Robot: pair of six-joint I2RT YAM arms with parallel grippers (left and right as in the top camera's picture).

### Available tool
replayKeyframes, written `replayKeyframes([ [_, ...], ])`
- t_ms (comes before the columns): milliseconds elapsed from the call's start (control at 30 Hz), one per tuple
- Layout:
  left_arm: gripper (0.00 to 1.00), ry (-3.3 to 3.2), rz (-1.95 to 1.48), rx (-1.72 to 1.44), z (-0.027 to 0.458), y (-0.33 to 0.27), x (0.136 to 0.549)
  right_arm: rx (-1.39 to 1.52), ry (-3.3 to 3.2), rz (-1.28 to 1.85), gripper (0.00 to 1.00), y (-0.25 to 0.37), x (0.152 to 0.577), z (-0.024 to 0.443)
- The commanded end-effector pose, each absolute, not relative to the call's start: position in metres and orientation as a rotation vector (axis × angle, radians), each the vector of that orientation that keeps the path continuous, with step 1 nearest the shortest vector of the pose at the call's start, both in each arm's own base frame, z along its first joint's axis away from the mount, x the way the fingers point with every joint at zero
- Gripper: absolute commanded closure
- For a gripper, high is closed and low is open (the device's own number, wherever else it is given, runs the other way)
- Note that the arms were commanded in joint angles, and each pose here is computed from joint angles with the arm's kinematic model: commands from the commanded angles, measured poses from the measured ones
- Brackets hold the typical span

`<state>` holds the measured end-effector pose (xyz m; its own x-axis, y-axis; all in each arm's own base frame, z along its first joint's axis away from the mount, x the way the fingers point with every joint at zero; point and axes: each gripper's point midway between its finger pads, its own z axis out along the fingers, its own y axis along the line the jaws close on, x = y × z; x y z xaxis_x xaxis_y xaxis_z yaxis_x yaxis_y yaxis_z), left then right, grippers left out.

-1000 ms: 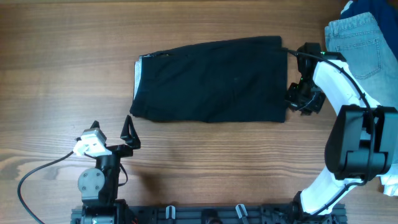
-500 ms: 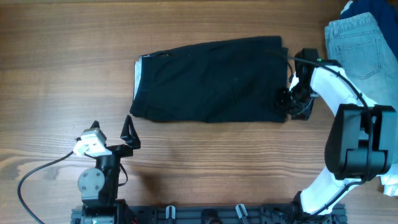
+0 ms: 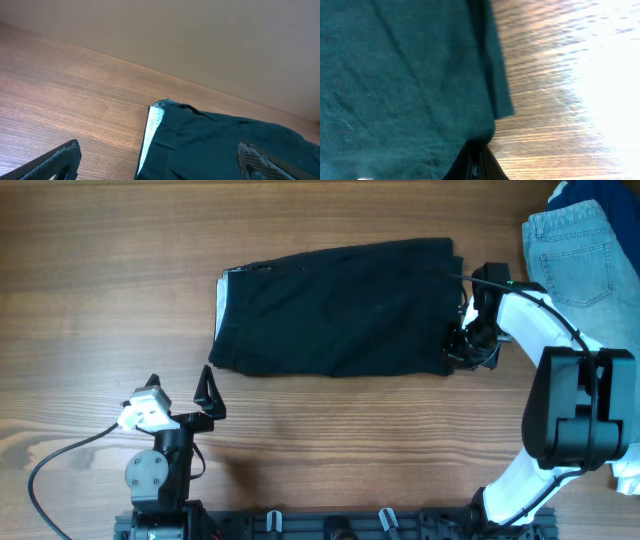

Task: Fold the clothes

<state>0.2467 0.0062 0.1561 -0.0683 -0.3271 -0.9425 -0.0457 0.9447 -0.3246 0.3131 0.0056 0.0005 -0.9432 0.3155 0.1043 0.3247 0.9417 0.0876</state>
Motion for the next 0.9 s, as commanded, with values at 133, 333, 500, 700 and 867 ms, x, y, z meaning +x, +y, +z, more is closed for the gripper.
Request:
replayKeyframes([
  [133,0.0,1.641,-0.234,-0.258,0.154,0.002,0.247,-0.722,-3.007,0.236,0.96,-0.038,0.306,0.031],
  [333,0.0,1.641,-0.233,-0.258,0.154,0.003,0.247,-0.763,-3.074,0.231,0.68,-0.04,0.312,0.055],
  [500,0.0,1.641,-0.233,-0.258,0.154,0.003,0.247,-0.777,-3.074,0.2,0.57,-0.037,0.312,0.056],
  [700,0.0,1.641,-0.233,-0.258,0.154,0.003,0.247,-0.612,-3.173,-0.182,0.14,0.001,0.337,0.066],
  [867,0.0,1.641,-0.263,-0.25,0.155,-0.002,0.247,-0.519,-3.251,-0.438,0.04,0.025,0.361,0.086],
])
